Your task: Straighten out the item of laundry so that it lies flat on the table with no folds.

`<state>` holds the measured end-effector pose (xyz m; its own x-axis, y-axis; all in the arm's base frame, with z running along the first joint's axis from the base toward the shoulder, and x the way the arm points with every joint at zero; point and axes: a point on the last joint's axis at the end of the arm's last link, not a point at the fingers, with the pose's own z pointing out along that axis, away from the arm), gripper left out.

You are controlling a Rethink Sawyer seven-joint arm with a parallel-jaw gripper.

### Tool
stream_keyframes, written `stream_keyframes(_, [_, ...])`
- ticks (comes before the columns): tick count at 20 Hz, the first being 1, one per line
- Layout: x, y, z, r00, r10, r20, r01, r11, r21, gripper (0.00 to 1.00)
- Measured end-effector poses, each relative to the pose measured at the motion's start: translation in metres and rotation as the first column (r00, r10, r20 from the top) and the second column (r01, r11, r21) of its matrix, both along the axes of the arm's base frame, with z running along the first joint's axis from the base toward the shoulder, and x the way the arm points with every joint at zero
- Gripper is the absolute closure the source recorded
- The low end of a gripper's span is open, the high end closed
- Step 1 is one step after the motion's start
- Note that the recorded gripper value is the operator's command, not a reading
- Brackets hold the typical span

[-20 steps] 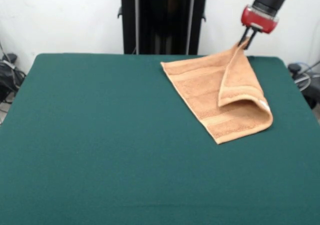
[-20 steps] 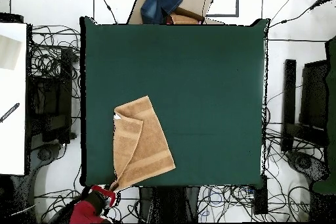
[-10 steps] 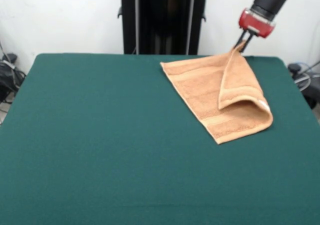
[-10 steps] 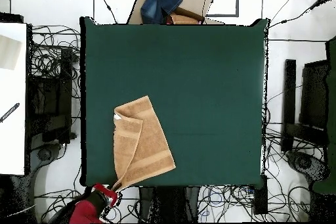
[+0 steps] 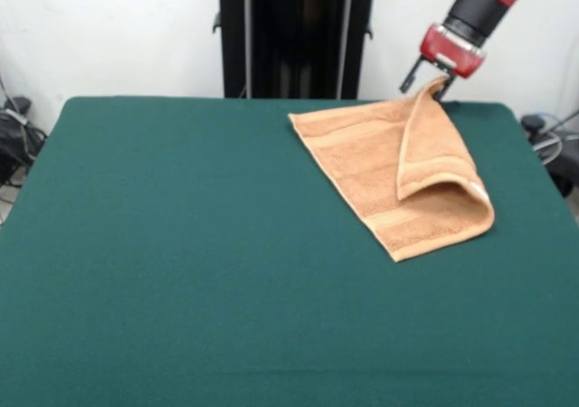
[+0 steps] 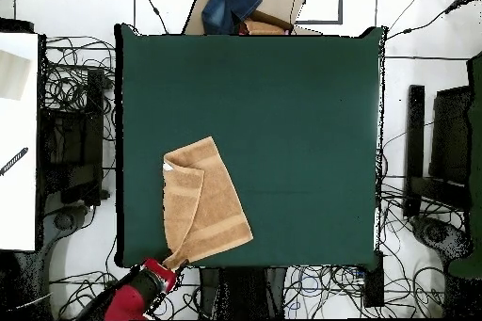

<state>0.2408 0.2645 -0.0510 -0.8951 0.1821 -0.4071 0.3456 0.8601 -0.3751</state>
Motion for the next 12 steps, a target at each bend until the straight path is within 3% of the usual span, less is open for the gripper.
stream_keyframes(5, [0.001, -0.007, -0.003, 1.000, 0.007, 0.007, -0.007, 1.000, -0.019, 0.00])
stream_keyframes(12, [0.018, -0.019, 0.003, 0.996, 0.063, -0.068, -0.060, 0.997, 0.042, 0.00])
